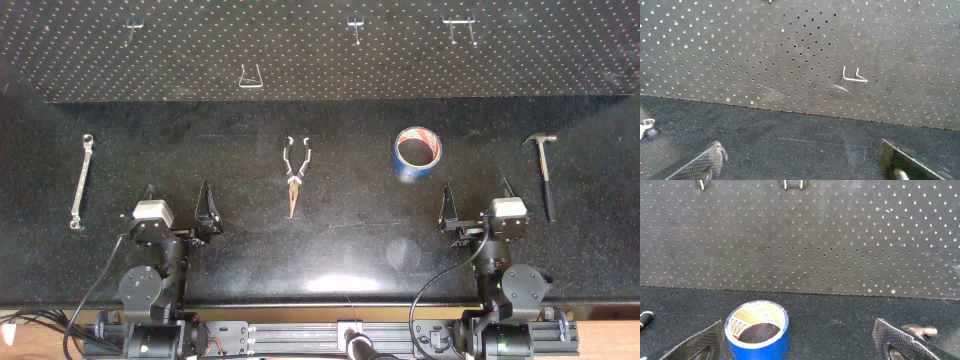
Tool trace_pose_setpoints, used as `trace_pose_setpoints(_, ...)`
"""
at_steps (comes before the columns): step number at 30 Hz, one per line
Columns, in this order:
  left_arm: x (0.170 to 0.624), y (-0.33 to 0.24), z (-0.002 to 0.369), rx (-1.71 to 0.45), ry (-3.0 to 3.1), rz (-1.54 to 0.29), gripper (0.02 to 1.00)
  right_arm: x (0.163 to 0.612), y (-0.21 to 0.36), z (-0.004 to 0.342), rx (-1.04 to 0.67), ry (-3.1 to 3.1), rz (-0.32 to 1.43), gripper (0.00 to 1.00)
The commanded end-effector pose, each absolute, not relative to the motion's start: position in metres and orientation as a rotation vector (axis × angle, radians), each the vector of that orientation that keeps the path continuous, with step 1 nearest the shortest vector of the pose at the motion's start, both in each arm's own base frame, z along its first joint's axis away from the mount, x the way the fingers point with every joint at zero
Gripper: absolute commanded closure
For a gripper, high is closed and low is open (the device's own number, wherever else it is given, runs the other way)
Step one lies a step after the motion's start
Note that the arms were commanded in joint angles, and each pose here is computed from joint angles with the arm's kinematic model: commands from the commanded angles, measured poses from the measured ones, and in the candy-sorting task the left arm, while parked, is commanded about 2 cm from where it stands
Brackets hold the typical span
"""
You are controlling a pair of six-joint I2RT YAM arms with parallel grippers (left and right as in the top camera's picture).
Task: Place Tools Onto Pegboard
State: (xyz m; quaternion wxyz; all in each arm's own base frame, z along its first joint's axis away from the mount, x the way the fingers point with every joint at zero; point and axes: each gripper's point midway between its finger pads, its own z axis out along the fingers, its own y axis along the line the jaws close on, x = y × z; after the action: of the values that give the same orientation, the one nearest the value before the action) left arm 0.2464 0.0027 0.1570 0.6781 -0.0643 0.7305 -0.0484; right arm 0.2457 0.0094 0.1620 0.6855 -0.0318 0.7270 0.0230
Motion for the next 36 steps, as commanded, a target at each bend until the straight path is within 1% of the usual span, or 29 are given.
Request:
trace_pose_setpoints(1,0.246,0.006,0.157,-0.152,1.639,-0.091,0.025,0.246,0.009,0.160,-0.073,1.628,0.041,0.025)
trace_pose_setpoints(4,0.243,0.006,0.155,-0.162,1.695,-0.100,0.025,0.246,0.009,0.160,-0.073,1.628,0.041,0.025)
trace_pose_setpoints(5,0.238,0.005,0.152,-0.213,1.788,-0.158,0.025,0.246,0.009,0.160,-0.073,1.627,0.041,0.027)
trace_pose_setpoints(6,0.225,0.010,0.155,-0.345,1.941,-0.224,0.025,0.246,0.009,0.160,-0.073,1.628,0.041,0.025)
trace_pose_setpoints(7,0.208,0.019,0.169,-0.479,2.088,-0.234,0.025,0.246,0.009,0.160,-0.073,1.628,0.041,0.025)
trace_pose_setpoints(8,0.188,0.035,0.181,-0.607,2.225,-0.159,0.025,0.246,0.009,0.160,-0.073,1.628,0.041,0.025)
trace_pose_setpoints(9,0.166,0.058,0.186,-0.579,2.457,0.025,0.025,0.246,0.009,0.160,-0.073,1.628,0.041,0.025)
trace_pose_setpoints(10,0.183,0.089,0.192,-0.492,2.567,0.108,0.025,0.246,0.009,0.160,-0.073,1.628,0.041,0.025)
trace_pose_setpoints(12,0.199,0.140,0.181,-0.547,2.704,0.098,0.025,0.246,0.009,0.160,-0.073,1.628,0.041,0.027)
trace_pose_setpoints(13,0.205,0.170,0.163,-0.518,2.820,0.058,0.025,0.246,0.009,0.160,-0.073,1.628,0.041,0.025)
trace_pose_setpoints(14,0.210,0.188,0.151,-0.429,2.896,0.025,0.025,0.246,0.009,0.160,-0.073,1.628,0.041,0.025)
trace_pose_setpoints(15,0.223,0.210,0.138,-0.205,2.965,0.005,0.025,0.246,0.009,0.160,-0.073,1.628,0.041,0.025)
trace_pose_setpoints(16,0.227,0.222,0.132,-0.073,3.005,0.038,0.025,0.246,0.009,0.160,-0.073,1.628,0.041,0.025)
trace_pose_setpoints(17,0.231,0.240,0.125,-0.001,3.038,0.108,0.025,0.246,0.009,0.160,-0.073,1.628,0.041,0.027)
trace_pose_setpoints(19,0.243,0.252,0.109,0.101,3.037,0.104,0.025,0.246,0.009,0.160,-0.073,1.628,0.041,0.025)
trace_pose_setpoints(21,0.252,0.258,0.085,0.142,3.050,0.070,0.025,0.246,0.009,0.160,-0.073,1.628,0.041,0.025)
trace_pose_setpoints(23,0.262,0.260,0.072,0.153,3.048,0.069,0.025,0.246,0.009,0.160,-0.073,1.628,0.041,0.025)
trace_pose_setpoints(25,0.269,0.255,0.059,0.143,3.064,0.037,0.025,0.246,0.009,0.160,-0.073,1.628,0.041,0.027)
trace_pose_setpoints(27,0.268,0.253,0.039,0.052,3.084,-0.051,0.025,0.246,0.009,0.160,-0.073,1.628,0.041,0.025)
trace_pose_setpoints(29,0.269,0.250,0.029,0.036,3.101,-0.079,0.023,0.246,0.009,0.160,-0.073,1.628,0.041,0.025)
trace_pose_setpoints(31,0.269,0.248,0.018,-0.065,3.120,-0.110,0.023,0.246,0.009,0.160,-0.073,1.628,0.041,0.025)
trace_pose_setpoints(36,0.276,0.240,0.010,-0.004,3.143,-0.107,0.023,0.246,0.009,0.160,-0.073,1.628,0.041,0.025)
